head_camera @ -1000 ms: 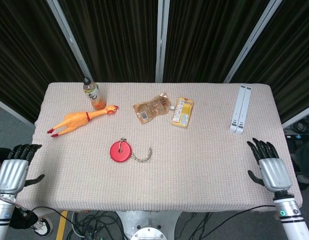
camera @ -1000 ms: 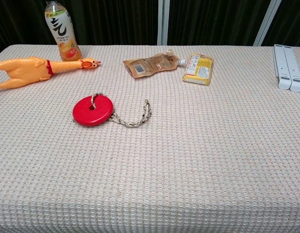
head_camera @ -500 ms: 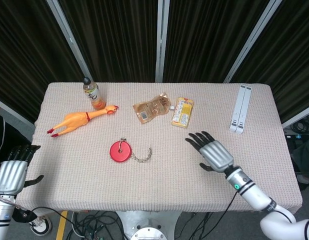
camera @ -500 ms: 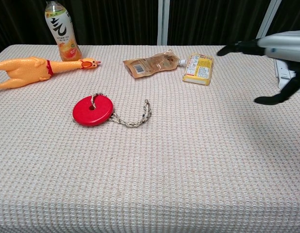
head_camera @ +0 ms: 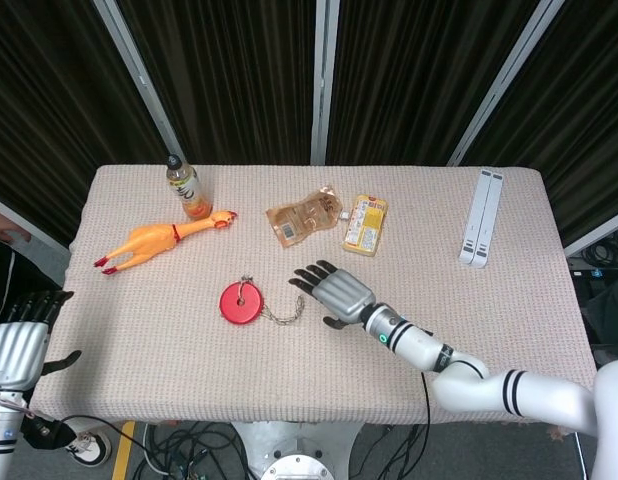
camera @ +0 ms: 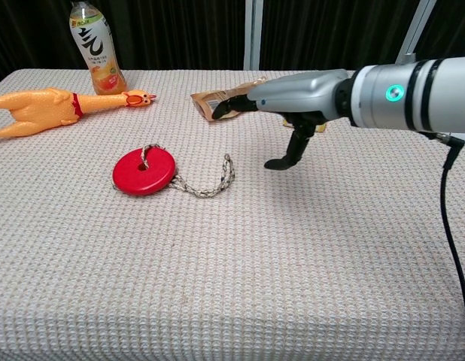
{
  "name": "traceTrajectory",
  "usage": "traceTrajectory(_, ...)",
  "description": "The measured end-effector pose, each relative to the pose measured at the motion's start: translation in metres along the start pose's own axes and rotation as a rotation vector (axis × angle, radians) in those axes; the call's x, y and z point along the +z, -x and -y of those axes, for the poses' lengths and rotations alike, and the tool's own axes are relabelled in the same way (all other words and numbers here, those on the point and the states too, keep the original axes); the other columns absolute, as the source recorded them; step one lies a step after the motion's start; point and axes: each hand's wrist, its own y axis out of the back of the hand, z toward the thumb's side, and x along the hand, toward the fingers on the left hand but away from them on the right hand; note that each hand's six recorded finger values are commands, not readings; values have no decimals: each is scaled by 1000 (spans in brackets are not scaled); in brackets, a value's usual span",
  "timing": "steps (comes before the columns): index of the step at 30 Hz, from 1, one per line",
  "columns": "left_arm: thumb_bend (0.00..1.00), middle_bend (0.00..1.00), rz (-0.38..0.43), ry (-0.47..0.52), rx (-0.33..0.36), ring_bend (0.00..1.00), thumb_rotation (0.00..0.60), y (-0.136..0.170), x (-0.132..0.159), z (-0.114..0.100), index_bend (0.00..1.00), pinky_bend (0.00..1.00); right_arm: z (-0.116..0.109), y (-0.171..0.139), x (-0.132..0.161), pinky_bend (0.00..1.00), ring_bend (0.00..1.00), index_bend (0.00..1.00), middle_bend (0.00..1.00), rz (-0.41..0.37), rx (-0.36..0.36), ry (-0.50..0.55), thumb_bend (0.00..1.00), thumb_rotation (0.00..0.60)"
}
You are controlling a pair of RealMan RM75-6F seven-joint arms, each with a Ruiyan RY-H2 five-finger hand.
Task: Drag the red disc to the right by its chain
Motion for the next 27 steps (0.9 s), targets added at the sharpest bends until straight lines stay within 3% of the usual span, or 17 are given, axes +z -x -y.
traceTrajectory(8,5,166,-22,-10,12,126,600,2,-8,-1,178,148,10,24,17,0,0,1,120,-24,35,-31,295,600)
traceTrajectory(27,6,166,-39,-4,5,126,600,4,-16,4,180,148,26,31,20,0,0,123,237,-24,52,-22,373,600)
